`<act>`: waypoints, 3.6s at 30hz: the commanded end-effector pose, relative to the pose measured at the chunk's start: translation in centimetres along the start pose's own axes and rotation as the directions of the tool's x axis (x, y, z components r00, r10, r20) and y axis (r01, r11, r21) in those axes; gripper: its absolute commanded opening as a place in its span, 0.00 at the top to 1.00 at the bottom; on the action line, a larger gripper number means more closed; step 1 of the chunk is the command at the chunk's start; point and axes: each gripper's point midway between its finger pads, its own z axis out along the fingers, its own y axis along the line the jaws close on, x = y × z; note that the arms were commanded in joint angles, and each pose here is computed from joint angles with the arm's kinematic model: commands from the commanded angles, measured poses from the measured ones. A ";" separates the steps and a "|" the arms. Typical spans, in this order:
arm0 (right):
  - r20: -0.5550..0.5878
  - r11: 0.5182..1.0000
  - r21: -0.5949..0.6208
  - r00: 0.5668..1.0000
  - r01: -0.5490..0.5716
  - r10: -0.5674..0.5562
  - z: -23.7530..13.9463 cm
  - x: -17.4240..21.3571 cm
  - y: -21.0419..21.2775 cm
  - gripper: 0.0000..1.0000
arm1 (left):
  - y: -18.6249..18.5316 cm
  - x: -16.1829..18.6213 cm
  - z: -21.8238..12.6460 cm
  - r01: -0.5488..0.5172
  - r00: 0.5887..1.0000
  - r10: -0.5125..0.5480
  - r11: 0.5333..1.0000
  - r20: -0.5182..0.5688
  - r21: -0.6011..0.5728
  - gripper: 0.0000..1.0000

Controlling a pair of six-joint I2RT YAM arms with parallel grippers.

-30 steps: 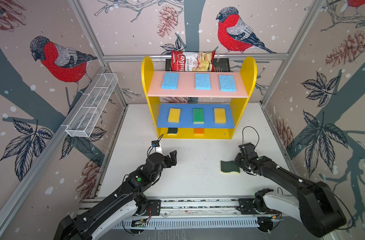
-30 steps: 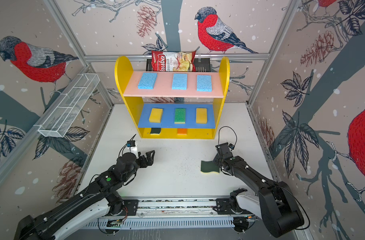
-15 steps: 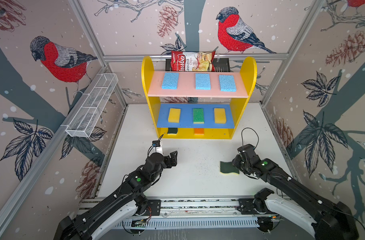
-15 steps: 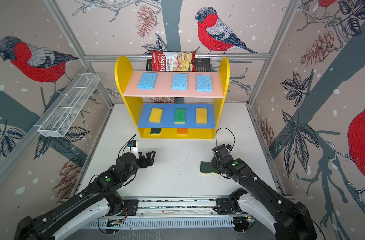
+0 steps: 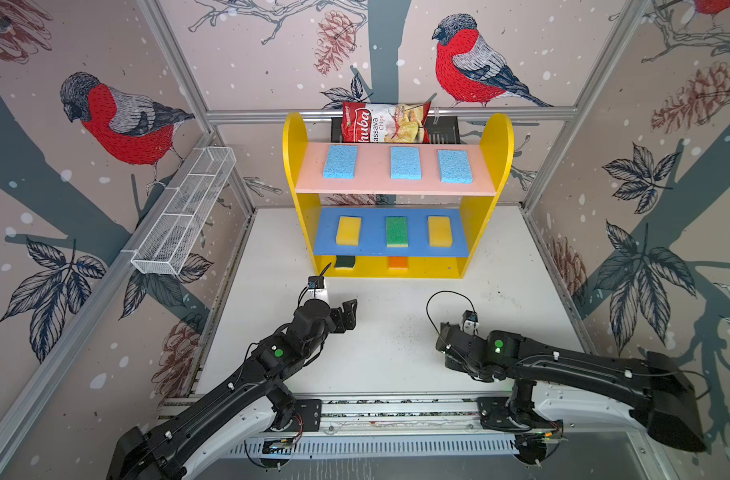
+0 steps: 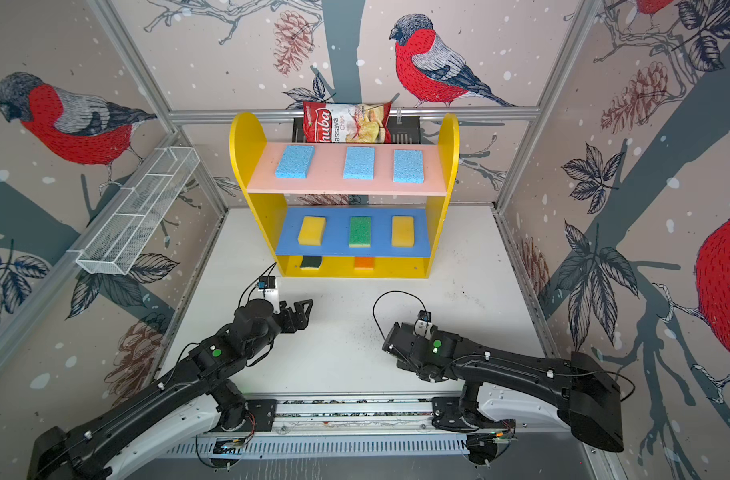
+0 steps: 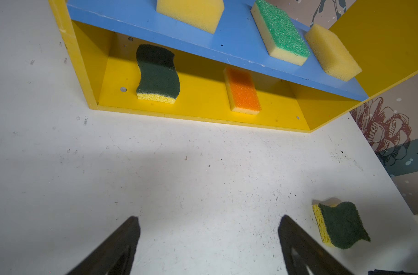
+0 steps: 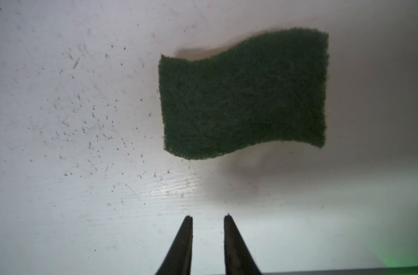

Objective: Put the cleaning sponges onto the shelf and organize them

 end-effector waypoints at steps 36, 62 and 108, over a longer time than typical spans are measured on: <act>0.241 0.996 -0.032 0.967 -0.079 0.085 6.1 -15.8 2.4 0.73 | 0.6 -0.2 -0.9 0.003 1.000 -0.004 0.998 -0.018 -0.056 0.10; 0.513 0.997 -0.003 0.856 -0.072 0.064 1.1 -14.6 -4.5 0.00 | 0.6 0.5 -1.2 0.050 0.999 -0.050 0.997 -0.005 -0.051 0.04; 0.275 0.996 0.077 0.961 -0.054 0.031 7.2 -11.0 -1.7 0.12 | 1.4 1.6 -1.8 0.112 0.994 -0.112 0.993 -0.008 -0.044 0.04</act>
